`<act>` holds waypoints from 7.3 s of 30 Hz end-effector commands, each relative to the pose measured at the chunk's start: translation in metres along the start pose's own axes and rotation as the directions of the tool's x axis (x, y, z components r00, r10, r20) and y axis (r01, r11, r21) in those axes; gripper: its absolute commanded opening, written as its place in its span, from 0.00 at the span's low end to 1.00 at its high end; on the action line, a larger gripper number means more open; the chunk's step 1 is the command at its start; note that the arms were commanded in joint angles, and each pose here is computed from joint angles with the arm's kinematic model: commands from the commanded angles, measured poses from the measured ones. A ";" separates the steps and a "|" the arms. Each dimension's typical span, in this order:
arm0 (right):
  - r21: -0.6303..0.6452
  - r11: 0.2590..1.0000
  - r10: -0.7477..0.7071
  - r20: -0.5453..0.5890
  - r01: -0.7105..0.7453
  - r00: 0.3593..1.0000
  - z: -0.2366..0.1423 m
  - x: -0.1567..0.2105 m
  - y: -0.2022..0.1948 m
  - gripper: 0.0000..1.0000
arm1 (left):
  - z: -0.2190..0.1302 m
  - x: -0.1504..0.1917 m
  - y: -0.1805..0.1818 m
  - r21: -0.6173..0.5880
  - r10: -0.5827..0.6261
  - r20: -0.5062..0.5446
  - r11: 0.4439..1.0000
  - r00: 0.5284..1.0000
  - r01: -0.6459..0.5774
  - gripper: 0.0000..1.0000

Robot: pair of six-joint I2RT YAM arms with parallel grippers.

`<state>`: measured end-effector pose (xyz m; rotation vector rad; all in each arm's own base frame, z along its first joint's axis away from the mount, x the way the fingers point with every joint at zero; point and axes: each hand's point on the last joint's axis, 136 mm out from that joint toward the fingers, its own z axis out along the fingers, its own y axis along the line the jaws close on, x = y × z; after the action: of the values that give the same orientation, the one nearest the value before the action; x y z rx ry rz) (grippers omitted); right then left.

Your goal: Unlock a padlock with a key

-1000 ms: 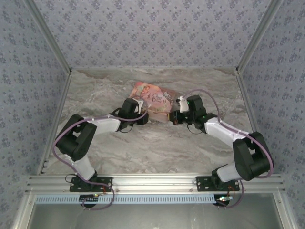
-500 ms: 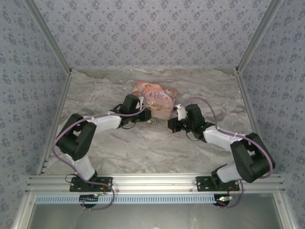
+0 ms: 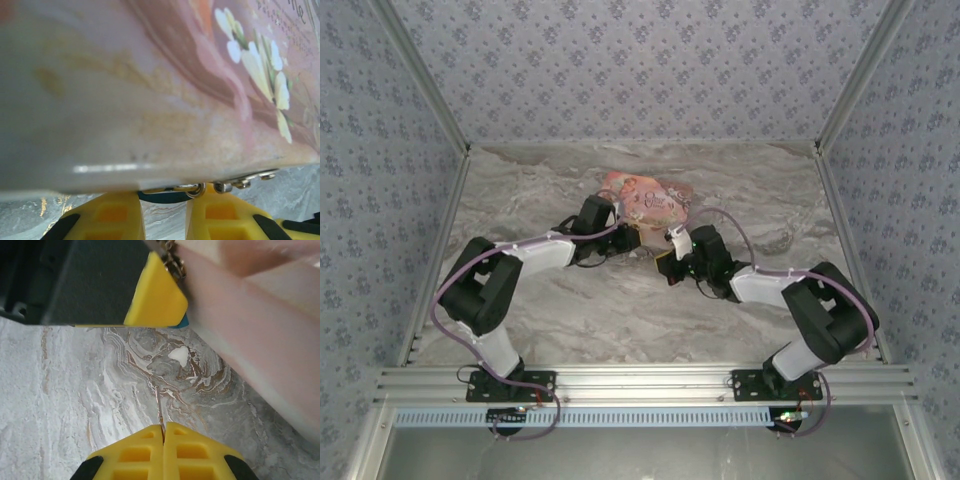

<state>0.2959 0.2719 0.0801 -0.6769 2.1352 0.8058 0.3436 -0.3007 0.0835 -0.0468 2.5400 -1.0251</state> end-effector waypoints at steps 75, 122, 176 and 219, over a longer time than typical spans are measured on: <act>0.027 0.992 -0.128 0.082 0.126 0.988 0.038 -0.025 -0.002 0.00 | -0.007 -0.003 -0.026 0.058 -0.110 -0.034 0.992 0.993 0.112 0.14; -0.058 0.983 -0.157 0.238 0.176 0.958 0.024 -0.075 -0.001 0.00 | -0.032 -0.002 -0.060 0.144 -0.145 -0.100 0.977 0.984 0.159 0.14; -0.145 0.975 -0.113 0.327 0.168 0.938 0.018 -0.100 0.006 0.00 | -0.027 -0.001 -0.047 0.136 -0.185 -0.101 0.971 0.977 0.198 0.14; -0.127 0.979 0.186 0.229 -0.160 0.955 0.044 -0.032 -0.010 0.00 | -0.021 -0.006 -0.016 0.085 -0.215 -0.033 0.972 0.976 0.217 0.52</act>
<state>0.3358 0.2995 0.0664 -0.4614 2.0163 1.0218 0.3362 -0.3013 0.0923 -0.3162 2.5967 -1.2047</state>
